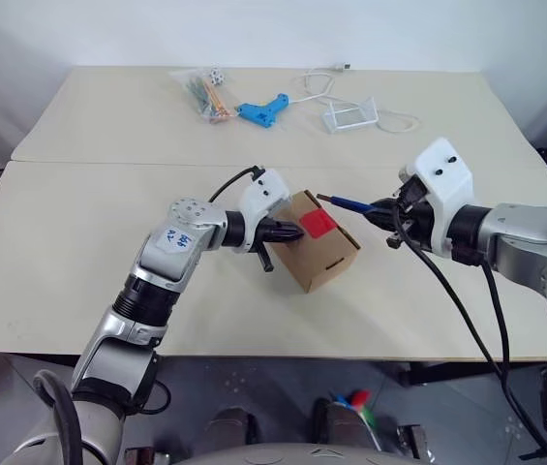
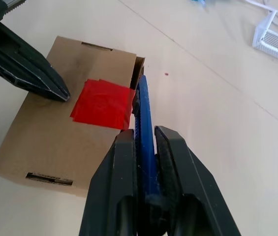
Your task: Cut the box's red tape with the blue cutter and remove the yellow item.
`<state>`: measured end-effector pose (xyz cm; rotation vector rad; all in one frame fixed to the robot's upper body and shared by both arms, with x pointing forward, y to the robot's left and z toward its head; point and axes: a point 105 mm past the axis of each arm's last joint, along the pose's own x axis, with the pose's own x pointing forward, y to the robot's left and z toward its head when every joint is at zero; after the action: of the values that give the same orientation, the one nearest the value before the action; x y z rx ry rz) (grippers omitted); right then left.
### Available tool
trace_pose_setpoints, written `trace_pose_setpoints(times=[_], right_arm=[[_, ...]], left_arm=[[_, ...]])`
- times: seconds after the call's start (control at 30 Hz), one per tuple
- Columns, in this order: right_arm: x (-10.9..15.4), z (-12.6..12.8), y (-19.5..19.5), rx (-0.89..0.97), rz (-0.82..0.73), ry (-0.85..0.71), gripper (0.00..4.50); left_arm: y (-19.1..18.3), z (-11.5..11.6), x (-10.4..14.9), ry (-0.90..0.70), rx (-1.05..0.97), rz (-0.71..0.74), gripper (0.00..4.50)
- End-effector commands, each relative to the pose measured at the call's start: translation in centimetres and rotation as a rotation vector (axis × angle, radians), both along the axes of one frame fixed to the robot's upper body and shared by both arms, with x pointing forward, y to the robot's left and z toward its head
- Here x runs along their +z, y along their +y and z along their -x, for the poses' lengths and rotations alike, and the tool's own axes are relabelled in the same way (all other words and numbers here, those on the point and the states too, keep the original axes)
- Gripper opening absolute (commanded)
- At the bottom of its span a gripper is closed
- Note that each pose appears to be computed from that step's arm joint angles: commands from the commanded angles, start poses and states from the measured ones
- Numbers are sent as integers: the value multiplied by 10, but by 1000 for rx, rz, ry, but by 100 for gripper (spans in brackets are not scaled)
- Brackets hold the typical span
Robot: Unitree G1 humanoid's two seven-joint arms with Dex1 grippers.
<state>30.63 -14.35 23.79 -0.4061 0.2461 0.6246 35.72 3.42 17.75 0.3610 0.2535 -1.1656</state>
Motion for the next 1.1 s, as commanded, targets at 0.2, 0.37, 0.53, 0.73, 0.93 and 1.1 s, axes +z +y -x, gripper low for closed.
trace_pose_setpoints(times=[0.2, 0.37, 0.53, 0.73, 0.93, 1.1], right_arm=[[-5, 8, 4, 22, 9, 5, 27], [-5, 8, 4, 17, 4, -7, 27], [-8, 8, 3, 17, 14, 6, 27], [-12, 10, 1, 17, 35, 42, 27], [-16, 11, -6, 4, 78, 98, 27], [-21, 14, -8, 24, 114, 158, 27]], left_arm=[[2, 2, -17, 56, 2, -45, 0], [2, 2, -18, 57, 3, -45, 0], [1, 3, -18, 56, 1, -45, 0], [2, 3, -20, 64, 3, -57, 0], [0, 4, -23, 69, 3, -63, 0], [1, 4, -24, 73, 9, -65, 0]])
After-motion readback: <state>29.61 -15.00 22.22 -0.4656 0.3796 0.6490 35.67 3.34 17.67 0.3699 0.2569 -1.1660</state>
